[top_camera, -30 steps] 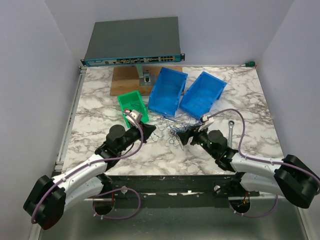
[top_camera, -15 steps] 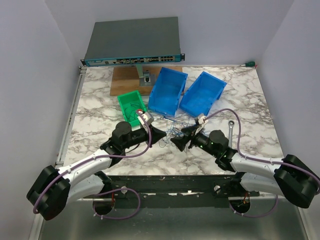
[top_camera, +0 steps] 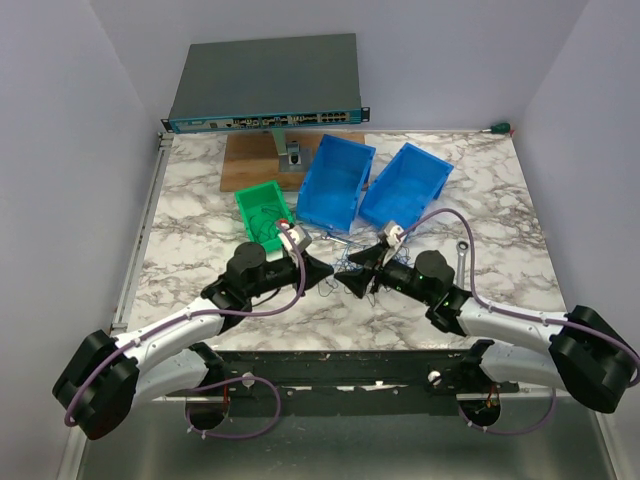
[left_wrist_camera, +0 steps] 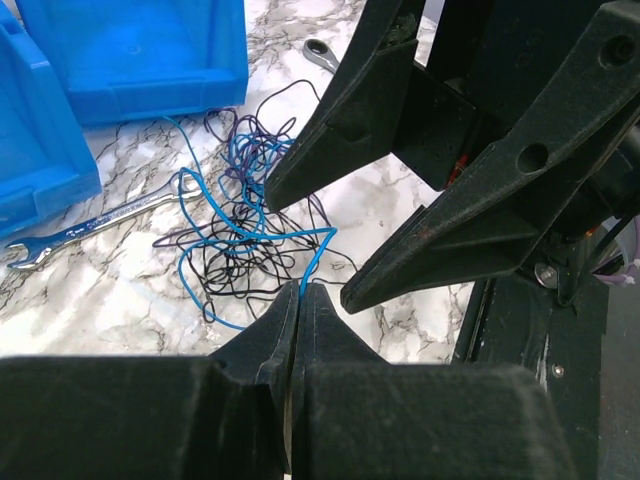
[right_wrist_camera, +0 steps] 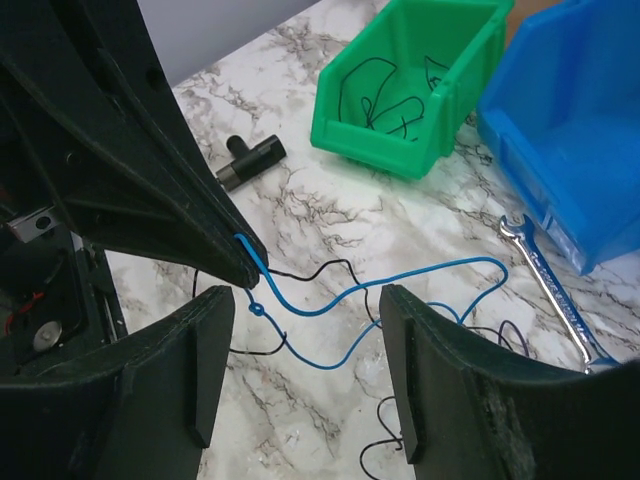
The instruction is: Untangle the cables
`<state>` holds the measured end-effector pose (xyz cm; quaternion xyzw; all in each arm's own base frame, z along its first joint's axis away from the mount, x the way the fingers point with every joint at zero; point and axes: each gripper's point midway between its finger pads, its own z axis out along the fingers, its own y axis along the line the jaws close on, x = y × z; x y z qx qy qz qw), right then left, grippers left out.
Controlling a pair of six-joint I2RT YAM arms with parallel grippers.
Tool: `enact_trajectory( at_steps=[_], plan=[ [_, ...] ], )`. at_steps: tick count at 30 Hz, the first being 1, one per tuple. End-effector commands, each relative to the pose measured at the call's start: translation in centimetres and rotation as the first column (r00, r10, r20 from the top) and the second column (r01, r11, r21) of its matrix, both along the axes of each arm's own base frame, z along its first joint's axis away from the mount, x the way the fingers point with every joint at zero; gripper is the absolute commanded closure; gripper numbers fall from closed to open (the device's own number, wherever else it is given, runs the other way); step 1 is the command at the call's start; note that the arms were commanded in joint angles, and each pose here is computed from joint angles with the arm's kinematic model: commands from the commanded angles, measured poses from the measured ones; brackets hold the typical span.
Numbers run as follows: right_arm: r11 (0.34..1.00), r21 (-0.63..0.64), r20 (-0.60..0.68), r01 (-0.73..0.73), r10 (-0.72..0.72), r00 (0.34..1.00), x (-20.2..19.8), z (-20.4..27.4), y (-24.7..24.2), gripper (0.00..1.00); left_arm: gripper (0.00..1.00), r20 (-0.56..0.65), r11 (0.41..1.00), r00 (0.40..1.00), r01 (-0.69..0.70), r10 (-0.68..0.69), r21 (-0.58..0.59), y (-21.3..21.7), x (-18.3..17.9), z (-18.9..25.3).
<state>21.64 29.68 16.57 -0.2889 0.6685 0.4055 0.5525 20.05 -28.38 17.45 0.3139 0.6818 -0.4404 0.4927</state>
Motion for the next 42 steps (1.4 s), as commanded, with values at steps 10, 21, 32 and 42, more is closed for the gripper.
enact_trajectory(
  at_steps=[10, 21, 32, 42],
  plan=[
    [0.99, -0.038, 0.012, -0.139, 0.14, 0.99, -1.6, 0.5, 1.9, 0.73, 1.0, 0.059, 1.0, 0.998, 0.026, -0.026, -0.012, -0.6, -0.3, 1.5],
    [0.996, 0.002, 0.028, -0.086, 0.086, 0.996, -1.3, 1.8, 1.1, 0.99, 0.95, 0.063, 1.0, 0.998, -0.006, 0.006, -0.004, -0.4, 0.1, 1.4],
    [0.998, 0.061, 0.023, 0.005, -0.006, 1.0, 0.1, 7.2, 0.7, 0.99, 0.18, 0.112, 0.997, 0.992, -0.05, 0.056, -0.052, 0.7, 0.0, 2.1],
    [0.988, 0.153, -0.046, -0.022, 0.029, 0.999, 0.1, 14.9, 2.1, 0.99, 0.22, 0.119, 0.997, 0.991, -0.064, 0.069, -0.046, 0.9, 0.2, 2.2]
  ],
)
